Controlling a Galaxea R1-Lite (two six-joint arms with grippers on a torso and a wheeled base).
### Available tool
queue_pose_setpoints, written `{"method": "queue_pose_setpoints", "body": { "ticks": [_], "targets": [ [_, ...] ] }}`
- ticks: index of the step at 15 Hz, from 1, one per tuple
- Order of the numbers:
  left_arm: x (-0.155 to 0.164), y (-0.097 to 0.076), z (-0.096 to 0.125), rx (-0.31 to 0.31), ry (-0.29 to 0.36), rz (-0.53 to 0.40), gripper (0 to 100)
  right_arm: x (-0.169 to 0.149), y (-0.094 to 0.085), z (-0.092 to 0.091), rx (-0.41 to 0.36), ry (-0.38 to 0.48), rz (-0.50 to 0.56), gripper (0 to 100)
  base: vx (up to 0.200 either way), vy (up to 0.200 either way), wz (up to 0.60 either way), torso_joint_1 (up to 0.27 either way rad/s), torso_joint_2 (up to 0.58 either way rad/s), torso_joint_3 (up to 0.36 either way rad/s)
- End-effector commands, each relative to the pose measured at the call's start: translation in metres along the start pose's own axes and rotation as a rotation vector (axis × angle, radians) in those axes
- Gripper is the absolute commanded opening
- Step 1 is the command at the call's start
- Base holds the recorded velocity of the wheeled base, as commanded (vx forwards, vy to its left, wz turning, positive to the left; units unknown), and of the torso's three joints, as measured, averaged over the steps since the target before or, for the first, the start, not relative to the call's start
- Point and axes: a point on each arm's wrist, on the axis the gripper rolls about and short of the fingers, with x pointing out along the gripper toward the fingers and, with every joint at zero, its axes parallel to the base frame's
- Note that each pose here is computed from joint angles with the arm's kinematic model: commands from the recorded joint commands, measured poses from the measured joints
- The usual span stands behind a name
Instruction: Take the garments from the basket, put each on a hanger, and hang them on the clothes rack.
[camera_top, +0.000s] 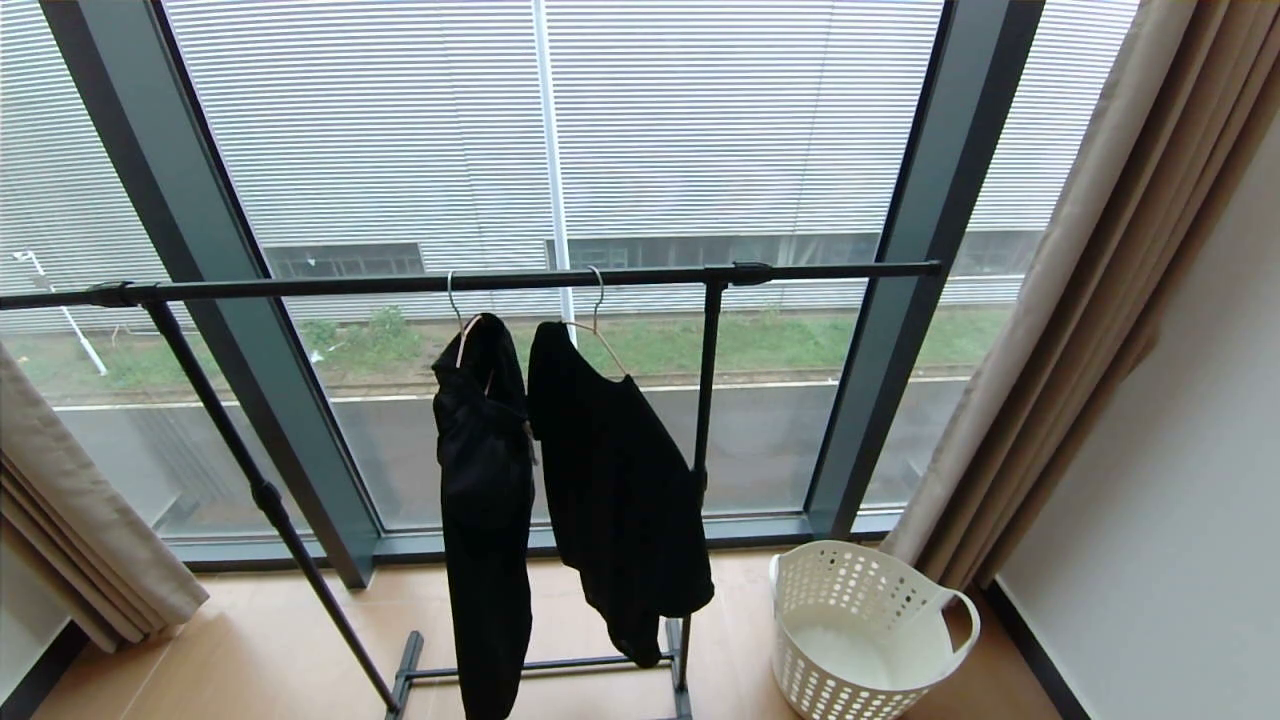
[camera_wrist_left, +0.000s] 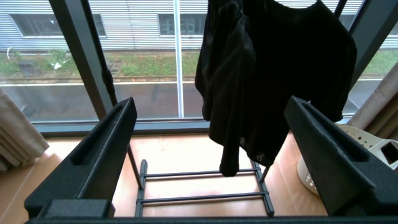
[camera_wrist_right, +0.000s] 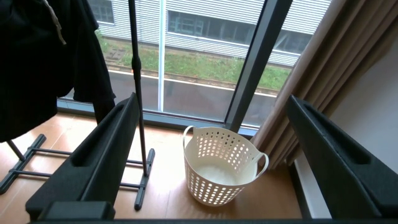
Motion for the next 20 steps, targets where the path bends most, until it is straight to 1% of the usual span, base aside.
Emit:
{"method": "queue_pose_setpoints", "body": {
  "ticks": [1, 20],
  "targets": [
    [0.0, 0.0, -0.0002, 0.0, 0.0, 0.001, 100, 0.0, 0.0, -0.0001, -0.002, 0.0, 0.0, 100, 0.0, 0.0, 0.0, 0.0, 0.0, 0.0],
    [0.0, 0.0, -0.0002, 0.0, 0.0, 0.001, 100, 0.0, 0.0, -0.0001, 0.0, 0.0, 0.0, 100, 0.0, 0.0, 0.0, 0.0, 0.0, 0.0]
  ]
}}
